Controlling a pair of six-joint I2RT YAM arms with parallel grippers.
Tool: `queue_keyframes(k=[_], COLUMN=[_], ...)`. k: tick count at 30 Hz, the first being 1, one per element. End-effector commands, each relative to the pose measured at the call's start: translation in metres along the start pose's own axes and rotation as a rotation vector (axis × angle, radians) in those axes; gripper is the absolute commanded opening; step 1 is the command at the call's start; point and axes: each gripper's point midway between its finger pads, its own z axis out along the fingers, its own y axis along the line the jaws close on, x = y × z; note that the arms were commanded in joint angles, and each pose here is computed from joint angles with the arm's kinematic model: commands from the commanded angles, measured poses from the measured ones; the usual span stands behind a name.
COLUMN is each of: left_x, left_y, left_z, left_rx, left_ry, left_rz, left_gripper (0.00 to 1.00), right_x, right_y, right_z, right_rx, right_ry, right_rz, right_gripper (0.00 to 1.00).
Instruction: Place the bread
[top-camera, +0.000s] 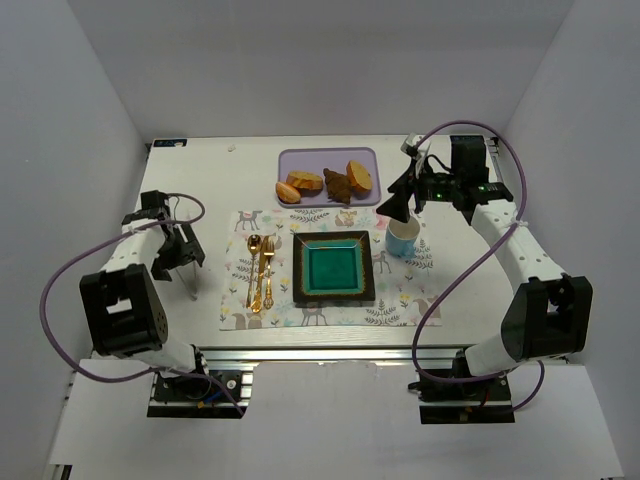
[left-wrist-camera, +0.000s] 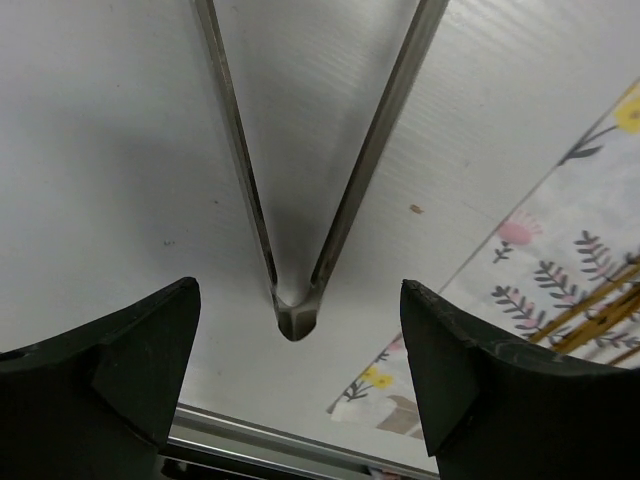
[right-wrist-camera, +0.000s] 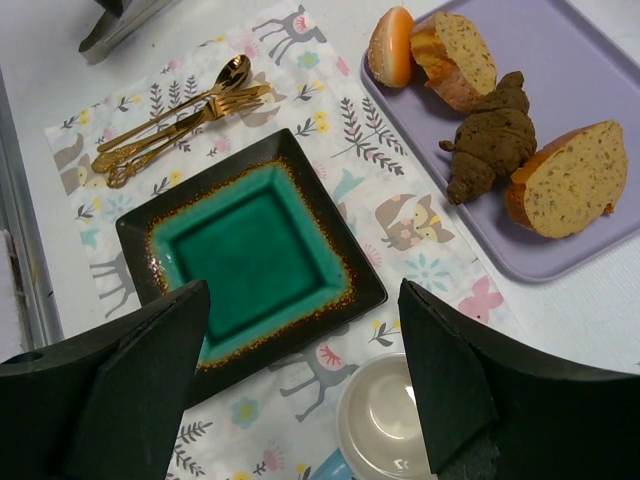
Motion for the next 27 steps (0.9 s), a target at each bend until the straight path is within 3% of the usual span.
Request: queue_keyframes(k=[1, 8, 22, 25, 27], left_x=[-0.018, -0.025, -0.025, -0.032, -0.041], left_y=[0.001, -0.009, -0.010, -0.015, -0.020], left_z=[0.004, 0.035, 0.070, 0.063, 0.053], left_rx=[-0.012, 0.031, 0.016, 0.041, 0.068], left_ry=[-0.035, -0.042, -0.055, -0.087, -0.118], left_rz=[0.068, 0.094, 0.061, 0.051, 0.038], left_gripper=[0.90, 0.87, 0.67, 0.53, 0.36], right_x=[-0.015, -0.017, -0.019, -0.019, -0.019], right_y=[0.000, 0.000, 0.004, 0.004, 0.005], right_z=[-0.001, 0.003, 0.000, -0.002, -0.002], right_rx=[0.004, -0.018, -0.024, -0.019, -0.018], right_ry=[-0.039, -0.049, -0.037, -0.037, -0.035], right_rz=[-0.021, 0.025, 0.030, 0.023, 0.023], right_gripper=[0.81, 0.81, 0.83, 0.83, 0.83])
